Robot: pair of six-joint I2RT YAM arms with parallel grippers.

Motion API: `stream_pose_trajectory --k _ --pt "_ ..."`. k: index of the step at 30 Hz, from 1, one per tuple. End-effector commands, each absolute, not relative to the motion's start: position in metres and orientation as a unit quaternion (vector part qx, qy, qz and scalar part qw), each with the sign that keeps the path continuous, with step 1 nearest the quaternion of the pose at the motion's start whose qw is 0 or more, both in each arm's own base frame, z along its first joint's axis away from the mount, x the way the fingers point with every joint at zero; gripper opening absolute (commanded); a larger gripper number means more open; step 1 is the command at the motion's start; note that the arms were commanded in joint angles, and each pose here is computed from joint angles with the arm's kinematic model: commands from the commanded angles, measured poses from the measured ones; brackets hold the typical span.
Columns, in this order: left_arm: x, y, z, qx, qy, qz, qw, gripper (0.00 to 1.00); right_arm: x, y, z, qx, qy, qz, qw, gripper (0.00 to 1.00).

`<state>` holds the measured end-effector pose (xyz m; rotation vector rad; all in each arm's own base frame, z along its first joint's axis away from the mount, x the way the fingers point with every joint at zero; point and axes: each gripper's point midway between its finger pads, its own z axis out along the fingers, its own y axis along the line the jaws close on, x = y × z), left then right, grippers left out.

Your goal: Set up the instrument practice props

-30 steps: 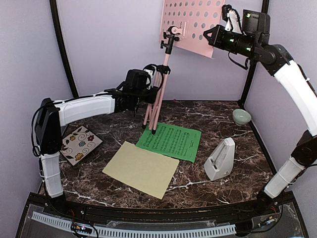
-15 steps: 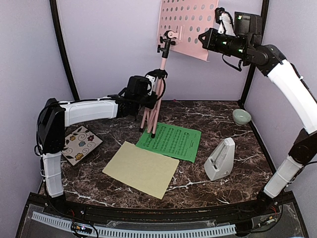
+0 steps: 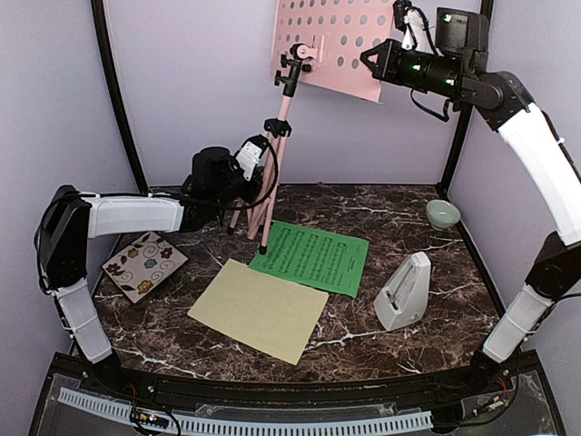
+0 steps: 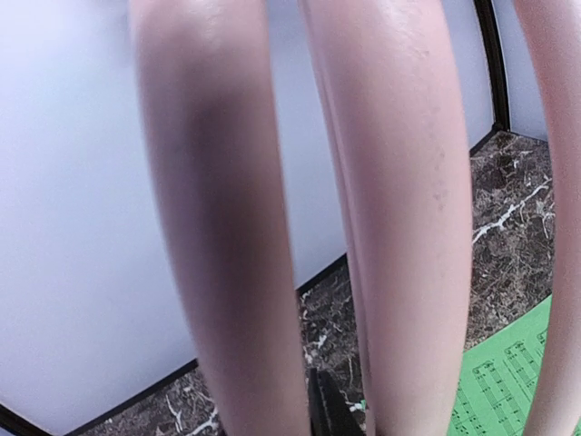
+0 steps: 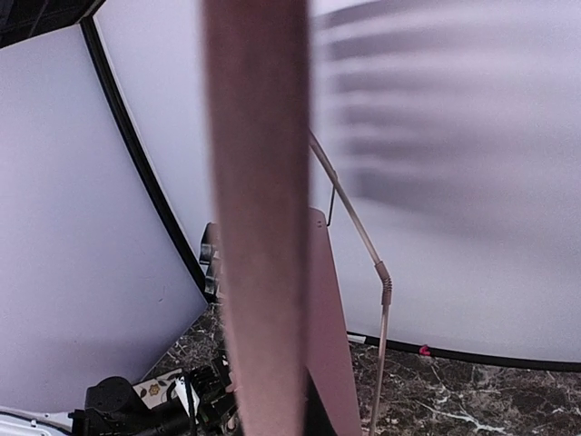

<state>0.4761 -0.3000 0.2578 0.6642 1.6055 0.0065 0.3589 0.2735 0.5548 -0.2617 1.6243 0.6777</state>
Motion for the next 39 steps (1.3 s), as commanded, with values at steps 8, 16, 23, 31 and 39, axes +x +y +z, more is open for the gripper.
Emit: stream_pose_trajectory --k 8,16,23,31,39 --pt "0.491 -0.271 0.225 0.39 0.654 0.097 0.641 0.03 0.236 0.201 0.763 -0.079 0.406 0.454 0.789 0.0" --pt "0.494 -0.289 0.267 0.344 0.659 0.017 0.669 0.26 0.24 0.214 0.755 -0.082 0.415 0.466 0.777 0.0" --pt "0.459 -0.315 0.273 0.331 0.678 -0.096 0.65 0.51 0.239 0.227 0.753 -0.088 0.412 0.464 0.779 0.0" --pt "0.436 -0.335 0.275 0.333 0.685 -0.082 0.642 0.58 0.239 0.242 0.747 -0.101 0.413 0.47 0.774 0.0" --pt "0.452 -0.34 0.3 0.265 0.689 -0.116 0.665 0.38 0.233 0.252 0.743 -0.12 0.417 0.466 0.771 0.0"
